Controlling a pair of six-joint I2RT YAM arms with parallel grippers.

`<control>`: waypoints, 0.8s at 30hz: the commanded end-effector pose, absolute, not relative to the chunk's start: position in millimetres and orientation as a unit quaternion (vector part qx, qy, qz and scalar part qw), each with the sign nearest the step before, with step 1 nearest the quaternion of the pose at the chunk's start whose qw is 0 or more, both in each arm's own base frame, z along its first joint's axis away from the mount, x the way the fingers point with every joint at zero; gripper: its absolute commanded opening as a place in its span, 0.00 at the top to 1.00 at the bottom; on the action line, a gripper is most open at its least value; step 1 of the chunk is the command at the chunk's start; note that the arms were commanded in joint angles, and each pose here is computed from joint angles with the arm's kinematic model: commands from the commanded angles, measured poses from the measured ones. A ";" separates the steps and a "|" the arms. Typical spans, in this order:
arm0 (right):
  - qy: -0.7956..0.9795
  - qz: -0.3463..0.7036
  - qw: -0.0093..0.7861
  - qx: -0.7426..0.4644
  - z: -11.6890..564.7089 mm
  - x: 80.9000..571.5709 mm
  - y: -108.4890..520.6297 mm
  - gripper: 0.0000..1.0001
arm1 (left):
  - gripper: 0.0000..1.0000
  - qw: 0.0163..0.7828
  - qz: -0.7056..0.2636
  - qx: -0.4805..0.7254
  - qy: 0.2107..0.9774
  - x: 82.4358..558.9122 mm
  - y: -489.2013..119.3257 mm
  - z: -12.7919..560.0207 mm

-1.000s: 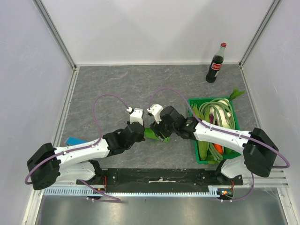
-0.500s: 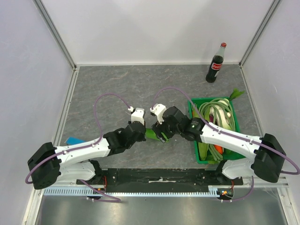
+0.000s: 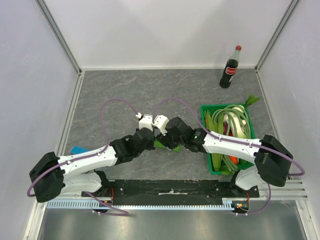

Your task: Fold the paper box

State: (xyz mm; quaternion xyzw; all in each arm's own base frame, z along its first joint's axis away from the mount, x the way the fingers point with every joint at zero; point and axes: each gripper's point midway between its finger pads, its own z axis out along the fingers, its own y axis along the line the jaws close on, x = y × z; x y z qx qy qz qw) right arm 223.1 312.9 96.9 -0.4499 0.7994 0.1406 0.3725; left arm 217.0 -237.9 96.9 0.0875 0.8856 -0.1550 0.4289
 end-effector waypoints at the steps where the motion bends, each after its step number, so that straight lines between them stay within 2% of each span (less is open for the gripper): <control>1: 0.781 0.136 0.409 -0.453 99.7 229.7 318.1 0.39 | 0.98 0.370 -0.149 0.131 0.907 190.3 -231.8 67.8; 2: 0.780 0.135 0.408 -0.454 95.8 228.0 316.4 0.44 | 0.98 0.373 -0.158 0.132 0.905 189.4 -233.8 70.5; 3: 0.782 0.135 0.408 -0.452 93.9 228.3 314.3 0.45 | 0.98 0.379 -0.168 0.129 0.901 190.8 -236.7 73.7; 5: 0.776 0.146 0.420 -0.447 96.2 224.1 311.5 0.41 | 0.98 0.384 -0.176 0.128 0.897 189.5 -236.5 75.1; 7: 0.773 0.155 0.436 -0.435 104.4 222.5 308.0 0.31 | 0.98 0.388 -0.176 0.128 0.896 190.0 -234.5 74.8; 12: 0.770 0.153 0.448 -0.429 101.2 222.1 301.7 0.33 | 0.98 0.396 -0.177 0.127 0.892 190.7 -232.3 76.3; 15: 0.767 0.155 0.448 -0.432 100.1 222.0 303.6 0.43 | 0.98 0.396 -0.181 0.131 0.891 190.1 -233.8 76.8; 16: 0.767 0.156 0.447 -0.434 99.9 222.3 304.3 0.51 | 0.98 0.396 -0.183 0.132 0.890 190.1 -234.8 77.5; 19: 0.767 0.146 0.447 -0.437 98.3 225.4 304.2 0.64 | 0.98 0.400 -0.189 0.133 0.887 191.1 -237.7 83.5; 21: 0.770 0.138 0.443 -0.437 95.1 226.7 302.3 0.67 | 0.97 0.394 -0.186 0.138 0.890 189.8 -237.3 85.8; 22: 0.766 0.131 0.444 -0.447 94.2 227.7 300.9 0.70 | 0.93 0.396 -0.191 0.134 0.888 193.0 -240.1 94.3; 23: 0.767 0.130 0.439 -0.450 92.1 226.4 300.3 0.71 | 0.82 0.393 -0.191 0.135 0.889 193.0 -240.3 97.1; 24: 0.766 0.133 0.435 -0.454 90.3 225.3 301.6 0.71 | 0.78 0.384 -0.187 0.137 0.894 191.3 -237.7 97.2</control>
